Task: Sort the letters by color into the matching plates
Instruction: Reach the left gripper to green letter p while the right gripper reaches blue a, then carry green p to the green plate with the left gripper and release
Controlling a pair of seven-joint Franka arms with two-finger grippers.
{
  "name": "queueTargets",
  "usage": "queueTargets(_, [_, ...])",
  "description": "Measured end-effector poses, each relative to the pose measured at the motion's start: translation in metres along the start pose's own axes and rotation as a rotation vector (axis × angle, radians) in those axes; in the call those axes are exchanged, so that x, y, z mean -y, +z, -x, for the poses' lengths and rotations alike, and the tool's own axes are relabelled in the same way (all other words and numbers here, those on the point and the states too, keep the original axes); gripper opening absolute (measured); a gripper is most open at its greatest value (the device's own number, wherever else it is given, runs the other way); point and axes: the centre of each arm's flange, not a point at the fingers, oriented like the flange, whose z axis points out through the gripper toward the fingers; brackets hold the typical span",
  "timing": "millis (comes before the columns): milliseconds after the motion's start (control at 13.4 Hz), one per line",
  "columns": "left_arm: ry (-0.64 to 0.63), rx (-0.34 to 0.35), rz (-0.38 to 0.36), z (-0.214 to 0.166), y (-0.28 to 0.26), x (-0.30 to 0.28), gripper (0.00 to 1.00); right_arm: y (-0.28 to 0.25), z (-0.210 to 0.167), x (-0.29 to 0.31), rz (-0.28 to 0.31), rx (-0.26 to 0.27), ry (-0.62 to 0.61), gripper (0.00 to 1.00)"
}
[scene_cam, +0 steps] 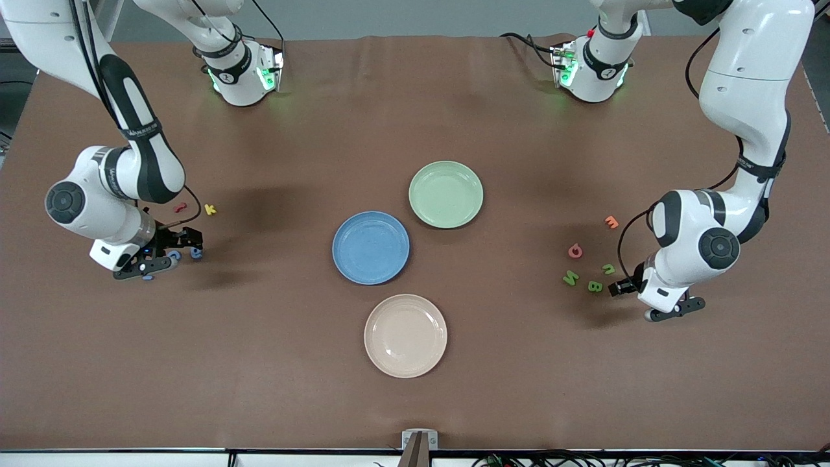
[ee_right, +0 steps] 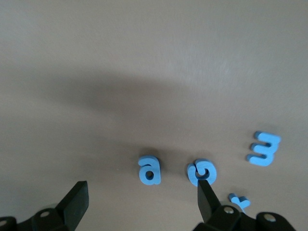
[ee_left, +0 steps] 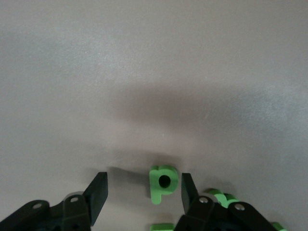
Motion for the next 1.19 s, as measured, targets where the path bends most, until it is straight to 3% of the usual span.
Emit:
queueTargets(224, [0.003,-0.001,0.002,-0.002,0.003,-0.003,0.66,0.03,0.002,0.0,-0.01,0.033,0.0,1.0])
queueTargets(447, [0.003,0.002,0.002,-0.002,0.008,-0.004,0.62,0.046,-0.002,0.006,-0.007,0.028,-0.011,1.0])
queueTargets(522, [0.004,0.001,0.003,-0.002,0.009,-0.004,0.54,0.048,-0.002,0.007,-0.006,0.027,-0.013,1.0])
queueTargets(671, [0.005,-0.001,0.004,-0.002,0.008,-0.005,0.49,0.05,-0.003,0.006,-0.005,0.027,-0.014,0.98])
queueTargets(820, [0.008,-0.006,0.006,-0.004,0.006,-0.007,0.28,0.051,-0.004,0.006,-0.005,0.026,-0.013,0.97])
queueTargets(969, [0.006,-0.01,0.006,-0.005,0.004,-0.007,0.29,0.051,-0.004,0.006,-0.005,0.027,-0.013,0.95])
queueTargets(1118, [0.005,-0.02,0.008,-0.009,-0.006,-0.007,0.29,0.052,-0.004,0.006,-0.005,0.028,-0.013,0.79])
queueTargets(1193, [0.006,-0.017,0.004,-0.011,-0.017,-0.008,0.29,0.052,-0.004,0.005,-0.005,0.028,-0.013,0.79])
